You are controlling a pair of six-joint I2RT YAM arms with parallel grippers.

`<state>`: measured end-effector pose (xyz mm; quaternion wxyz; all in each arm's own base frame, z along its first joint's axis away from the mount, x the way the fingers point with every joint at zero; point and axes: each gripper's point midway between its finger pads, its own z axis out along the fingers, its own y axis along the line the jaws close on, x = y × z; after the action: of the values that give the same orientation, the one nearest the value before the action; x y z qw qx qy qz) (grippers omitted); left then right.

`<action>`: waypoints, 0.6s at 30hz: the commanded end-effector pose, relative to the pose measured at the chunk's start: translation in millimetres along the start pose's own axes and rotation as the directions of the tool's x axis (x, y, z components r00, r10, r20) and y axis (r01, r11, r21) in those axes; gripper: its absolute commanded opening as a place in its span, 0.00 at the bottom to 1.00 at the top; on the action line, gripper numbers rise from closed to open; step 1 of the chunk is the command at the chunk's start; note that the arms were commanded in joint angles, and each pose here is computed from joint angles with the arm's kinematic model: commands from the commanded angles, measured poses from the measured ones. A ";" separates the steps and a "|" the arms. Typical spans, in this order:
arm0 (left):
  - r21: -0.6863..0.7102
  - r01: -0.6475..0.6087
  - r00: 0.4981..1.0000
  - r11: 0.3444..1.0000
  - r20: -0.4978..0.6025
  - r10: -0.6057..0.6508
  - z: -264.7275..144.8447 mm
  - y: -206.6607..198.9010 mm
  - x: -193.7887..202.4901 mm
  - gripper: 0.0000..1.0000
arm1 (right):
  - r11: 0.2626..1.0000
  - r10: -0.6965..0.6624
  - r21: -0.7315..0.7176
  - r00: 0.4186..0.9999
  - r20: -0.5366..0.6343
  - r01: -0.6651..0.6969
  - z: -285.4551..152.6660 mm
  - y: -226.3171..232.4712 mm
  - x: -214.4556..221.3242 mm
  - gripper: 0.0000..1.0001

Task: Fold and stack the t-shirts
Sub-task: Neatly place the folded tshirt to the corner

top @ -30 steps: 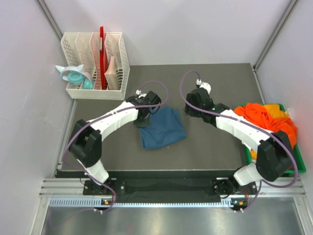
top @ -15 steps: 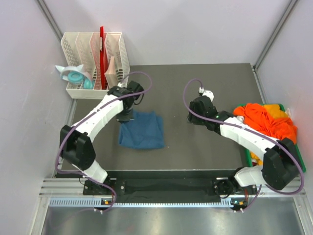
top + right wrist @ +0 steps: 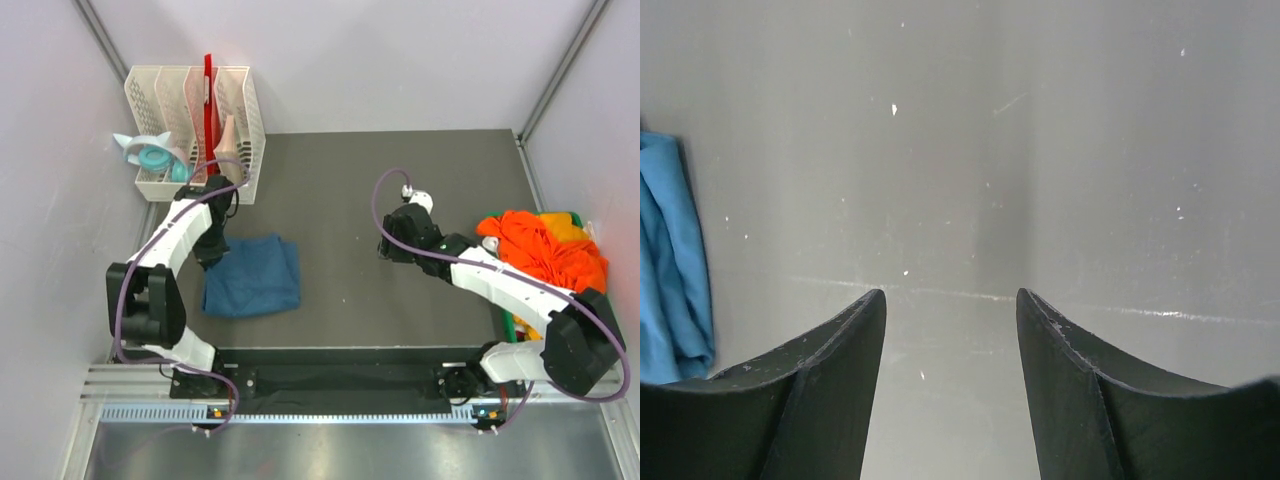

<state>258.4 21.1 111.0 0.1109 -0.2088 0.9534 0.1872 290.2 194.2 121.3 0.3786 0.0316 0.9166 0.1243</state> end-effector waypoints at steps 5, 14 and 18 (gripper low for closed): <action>-0.137 0.118 0.992 0.983 -0.031 -0.123 45.5 28.9 -34.2 0.00 | 1.000 0.003 -0.030 1.000 0.028 -0.002 -14.7 5.1 0.7 0.55; -0.176 0.208 0.976 0.962 -0.035 -0.217 71.9 39.9 -76.9 0.00 | 0.999 -0.008 -0.046 1.000 0.011 0.008 -25.8 0.8 14.0 0.55; -0.209 0.227 0.969 0.951 -0.050 -0.242 85.9 44.9 -82.6 0.00 | 0.998 -0.010 -0.060 1.000 0.014 0.011 -33.7 0.5 16.3 0.55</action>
<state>309.9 102.8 69.2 0.0586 -0.3165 0.9163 0.2382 262.9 187.4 122.1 0.3755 0.0198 0.9170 0.1331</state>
